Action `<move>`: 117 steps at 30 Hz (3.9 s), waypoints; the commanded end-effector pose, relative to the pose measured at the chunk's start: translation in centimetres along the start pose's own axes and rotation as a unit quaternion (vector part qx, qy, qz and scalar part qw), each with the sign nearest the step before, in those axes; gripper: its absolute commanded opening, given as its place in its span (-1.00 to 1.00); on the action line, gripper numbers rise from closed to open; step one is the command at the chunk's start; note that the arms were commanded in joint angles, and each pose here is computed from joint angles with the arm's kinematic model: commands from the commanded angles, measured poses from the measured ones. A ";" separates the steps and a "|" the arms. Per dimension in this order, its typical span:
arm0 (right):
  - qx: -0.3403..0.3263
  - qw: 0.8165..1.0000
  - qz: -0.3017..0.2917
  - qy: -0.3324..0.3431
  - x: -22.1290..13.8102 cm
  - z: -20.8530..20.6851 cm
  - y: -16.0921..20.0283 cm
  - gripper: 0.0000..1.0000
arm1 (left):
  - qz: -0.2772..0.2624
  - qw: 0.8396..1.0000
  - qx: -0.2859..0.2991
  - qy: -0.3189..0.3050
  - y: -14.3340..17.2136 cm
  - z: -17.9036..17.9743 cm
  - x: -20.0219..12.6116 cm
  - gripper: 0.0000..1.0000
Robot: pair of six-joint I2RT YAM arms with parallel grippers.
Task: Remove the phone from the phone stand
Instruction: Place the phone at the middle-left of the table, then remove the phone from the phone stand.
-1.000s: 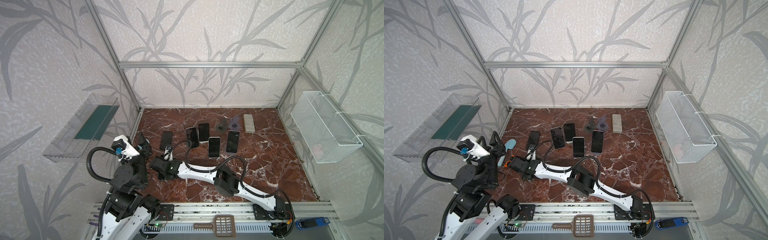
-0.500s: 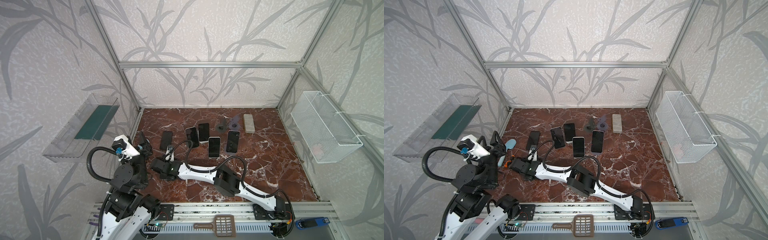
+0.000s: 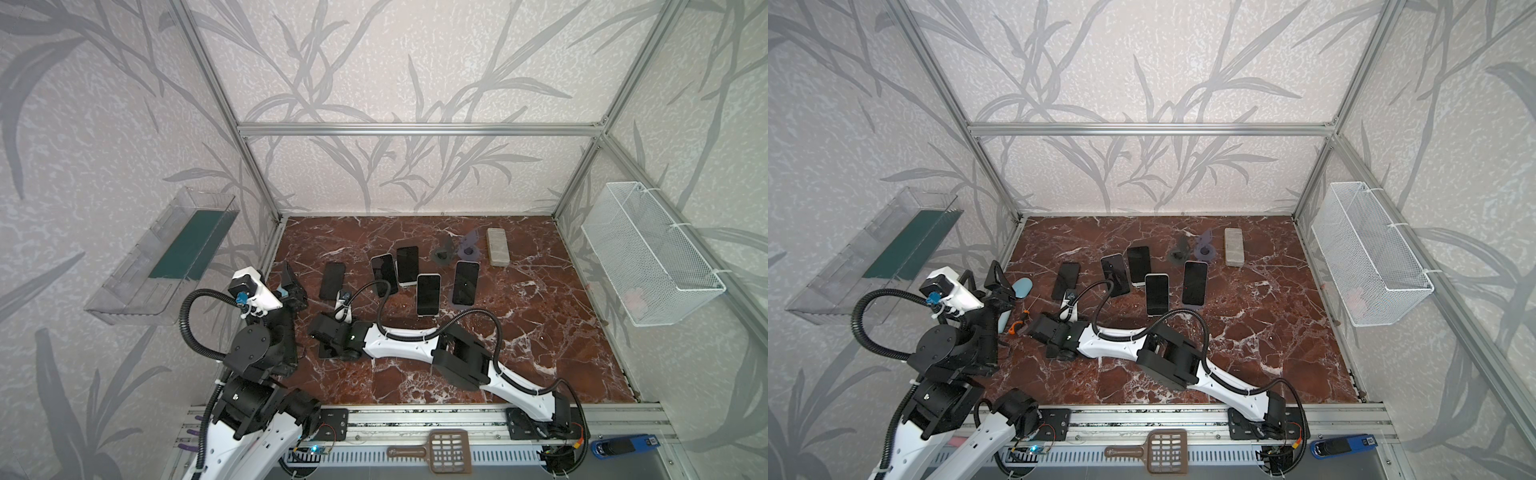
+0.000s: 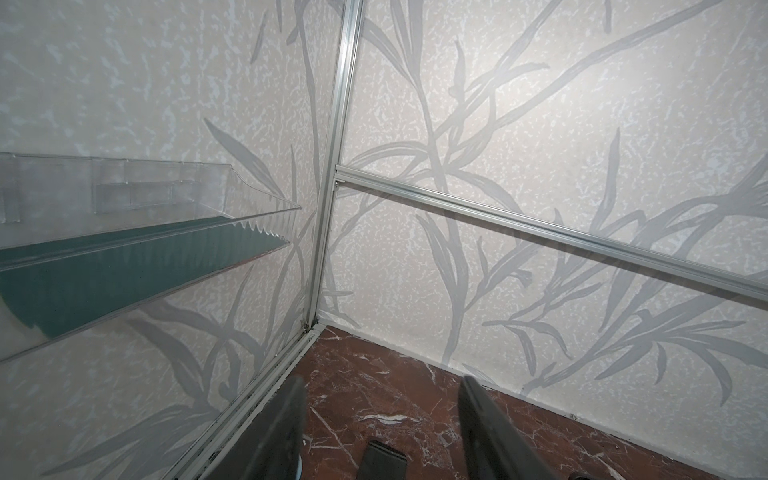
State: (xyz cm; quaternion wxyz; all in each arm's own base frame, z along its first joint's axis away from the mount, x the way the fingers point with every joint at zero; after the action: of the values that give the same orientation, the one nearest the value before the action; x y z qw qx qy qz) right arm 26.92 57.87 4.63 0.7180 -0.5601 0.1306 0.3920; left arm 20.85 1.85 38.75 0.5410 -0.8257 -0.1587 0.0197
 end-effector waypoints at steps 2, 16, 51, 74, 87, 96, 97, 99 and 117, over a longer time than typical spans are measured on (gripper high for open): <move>0.002 0.998 0.011 -0.068 -2.7 1.8 -1.4 0.56 | 0.010 1.000 -0.001 0.000 0.7 -0.1 0.2 0.18; -0.116 0.981 -0.020 -0.157 -12.8 1.4 -6.3 0.58 | 0.012 1.000 0.000 0.014 1.5 -0.6 0.5 0.26; -0.166 0.927 -0.332 0.058 -36.7 -29.3 -16.6 0.98 | 0.344 0.912 -0.055 0.215 16.6 -14.7 3.0 0.99; -0.210 0.923 -0.323 0.004 -37.0 -29.2 -15.3 0.76 | 0.340 0.924 0.083 0.153 25.2 -21.9 0.0 0.98; -0.183 0.911 -0.362 0.072 -37.0 -33.1 -14.1 0.78 | 0.376 0.907 0.146 0.123 28.9 -22.3 -1.1 0.99; -0.188 0.913 -0.349 0.099 -36.0 -33.8 -13.6 0.78 | 0.408 0.901 0.120 0.081 31.7 -21.7 -1.5 0.99; -0.187 0.913 -0.349 0.099 -36.0 -33.8 -13.6 0.78 | 0.411 0.901 0.112 0.077 31.9 -21.6 -1.5 0.99; -0.186 0.913 -0.350 0.099 -35.9 -33.9 -13.5 0.78 | 0.423 0.897 0.104 0.072 32.4 -21.5 -1.6 0.98; -0.194 0.915 -0.339 0.097 -35.2 -33.7 -13.1 0.79 | 0.486 0.865 0.105 0.066 35.7 -22.1 -2.5 0.98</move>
State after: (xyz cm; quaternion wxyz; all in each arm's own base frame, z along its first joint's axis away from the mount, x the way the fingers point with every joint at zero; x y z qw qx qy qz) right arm 21.38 11.96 24.12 0.6623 -0.7389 -0.0765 0.0980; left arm 31.33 -31.17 15.94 0.5540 -0.7412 0.2979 0.2346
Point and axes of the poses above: each gripper's point midway between its finger pads, its own x axis out along the fingers, its own z axis along the line the jaws close on, y = z × x, the point moved 1 cm from there along -x, back along the fingers, and after that the axes turned 11 degrees about -x, right-handed, at the moved point
